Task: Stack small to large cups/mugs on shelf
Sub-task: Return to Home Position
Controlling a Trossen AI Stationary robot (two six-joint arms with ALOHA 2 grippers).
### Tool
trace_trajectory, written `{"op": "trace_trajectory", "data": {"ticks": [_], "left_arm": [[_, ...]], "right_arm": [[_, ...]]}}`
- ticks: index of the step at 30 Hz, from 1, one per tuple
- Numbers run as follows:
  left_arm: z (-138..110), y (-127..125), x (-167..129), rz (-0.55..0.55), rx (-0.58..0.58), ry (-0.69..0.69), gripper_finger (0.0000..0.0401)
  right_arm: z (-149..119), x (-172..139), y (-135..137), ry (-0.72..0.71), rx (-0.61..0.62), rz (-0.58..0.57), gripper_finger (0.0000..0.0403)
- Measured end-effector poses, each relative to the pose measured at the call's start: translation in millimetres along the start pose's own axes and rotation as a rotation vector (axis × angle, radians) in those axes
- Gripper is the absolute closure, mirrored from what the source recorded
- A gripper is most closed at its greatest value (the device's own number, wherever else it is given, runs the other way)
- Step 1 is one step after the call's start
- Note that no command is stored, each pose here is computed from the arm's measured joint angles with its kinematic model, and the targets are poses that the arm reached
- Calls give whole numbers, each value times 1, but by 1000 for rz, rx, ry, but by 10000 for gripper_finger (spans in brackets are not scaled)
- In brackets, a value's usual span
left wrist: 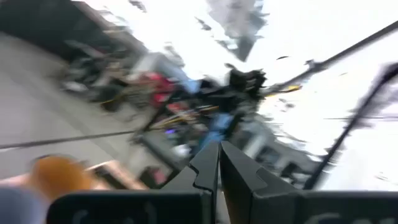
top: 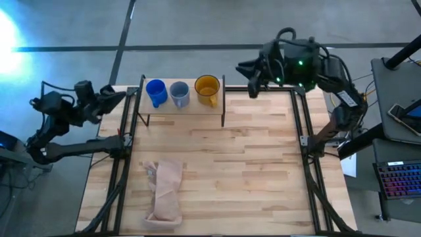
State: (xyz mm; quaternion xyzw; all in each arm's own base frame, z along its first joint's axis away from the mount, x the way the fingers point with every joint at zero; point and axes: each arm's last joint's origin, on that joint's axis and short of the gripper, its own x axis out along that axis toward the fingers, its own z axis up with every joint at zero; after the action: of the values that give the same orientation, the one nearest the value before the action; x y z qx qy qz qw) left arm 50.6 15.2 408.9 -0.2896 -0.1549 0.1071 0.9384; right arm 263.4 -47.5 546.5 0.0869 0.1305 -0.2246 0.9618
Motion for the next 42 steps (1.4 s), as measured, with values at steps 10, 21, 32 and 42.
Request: {"op": "trace_trajectory", "data": {"ticks": [10, 21, 32, 42], "left_arm": [[-8, -6, 4, -324, 100, 125, 399], [-64, 26, 11, -781, 178, -101, 399], [-70, 37, -5, -625, 354, -18, 399], [-45, 21, -55, -408, 470, -107, 399]], "right_arm": [[-10, -32, 24, 107, -27, 333, 318], [-36, 24, 65, 94, -85, 522, 330], [-73, 21, -10, 76, 0, 389, 321], [-119, -54, -46, -247, 40, 388, 330]]}}
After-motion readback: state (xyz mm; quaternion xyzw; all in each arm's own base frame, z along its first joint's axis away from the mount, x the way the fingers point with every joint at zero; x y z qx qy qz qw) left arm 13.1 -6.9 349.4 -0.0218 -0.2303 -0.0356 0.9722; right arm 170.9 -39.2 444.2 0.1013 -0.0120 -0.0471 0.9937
